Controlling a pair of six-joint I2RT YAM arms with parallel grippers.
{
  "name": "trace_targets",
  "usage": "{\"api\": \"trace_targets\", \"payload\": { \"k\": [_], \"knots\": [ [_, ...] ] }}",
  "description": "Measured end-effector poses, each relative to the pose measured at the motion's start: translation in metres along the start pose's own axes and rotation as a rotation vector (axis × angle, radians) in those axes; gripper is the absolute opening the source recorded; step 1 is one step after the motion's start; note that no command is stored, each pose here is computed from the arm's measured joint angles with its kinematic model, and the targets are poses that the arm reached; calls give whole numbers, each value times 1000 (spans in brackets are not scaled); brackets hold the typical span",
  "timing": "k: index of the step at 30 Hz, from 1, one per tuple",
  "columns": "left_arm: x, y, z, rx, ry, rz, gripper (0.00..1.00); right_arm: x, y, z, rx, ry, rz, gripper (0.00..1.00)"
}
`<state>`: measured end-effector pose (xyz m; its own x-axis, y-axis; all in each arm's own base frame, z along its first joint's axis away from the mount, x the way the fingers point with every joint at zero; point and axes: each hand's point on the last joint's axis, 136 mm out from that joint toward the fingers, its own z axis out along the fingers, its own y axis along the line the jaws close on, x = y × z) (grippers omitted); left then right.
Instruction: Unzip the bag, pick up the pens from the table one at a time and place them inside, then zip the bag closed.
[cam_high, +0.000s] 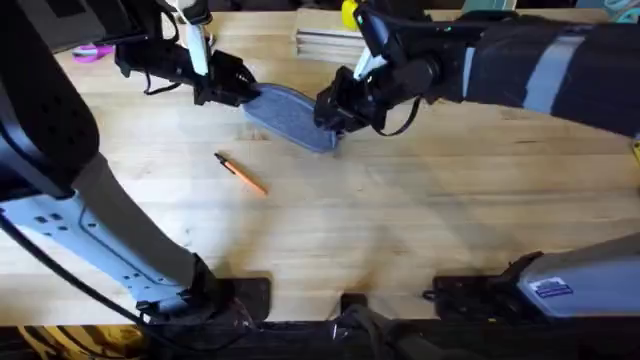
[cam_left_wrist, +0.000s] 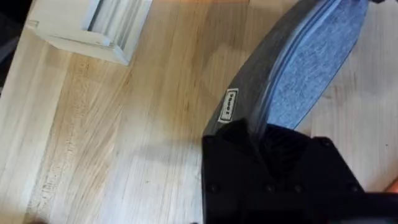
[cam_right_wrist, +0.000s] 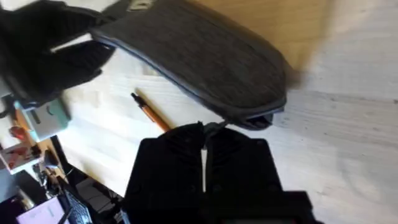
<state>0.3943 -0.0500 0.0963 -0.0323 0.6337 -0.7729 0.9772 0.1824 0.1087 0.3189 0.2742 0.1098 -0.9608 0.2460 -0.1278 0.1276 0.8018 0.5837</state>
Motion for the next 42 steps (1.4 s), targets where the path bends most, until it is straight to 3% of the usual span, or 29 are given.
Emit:
{"api": "trace_targets", "payload": {
  "k": [4,22,42],
  "knots": [
    [0,0,0,-1,0,2,43,-13,24,-14,-52,-40,-23,30],
    [0,1,0,-4,0,4,43,-24,38,-17,-102,-90,-88,30],
    [0,2,-1,-6,0,6,43,-56,68,8,-126,-110,-140,30]
  ]
}}
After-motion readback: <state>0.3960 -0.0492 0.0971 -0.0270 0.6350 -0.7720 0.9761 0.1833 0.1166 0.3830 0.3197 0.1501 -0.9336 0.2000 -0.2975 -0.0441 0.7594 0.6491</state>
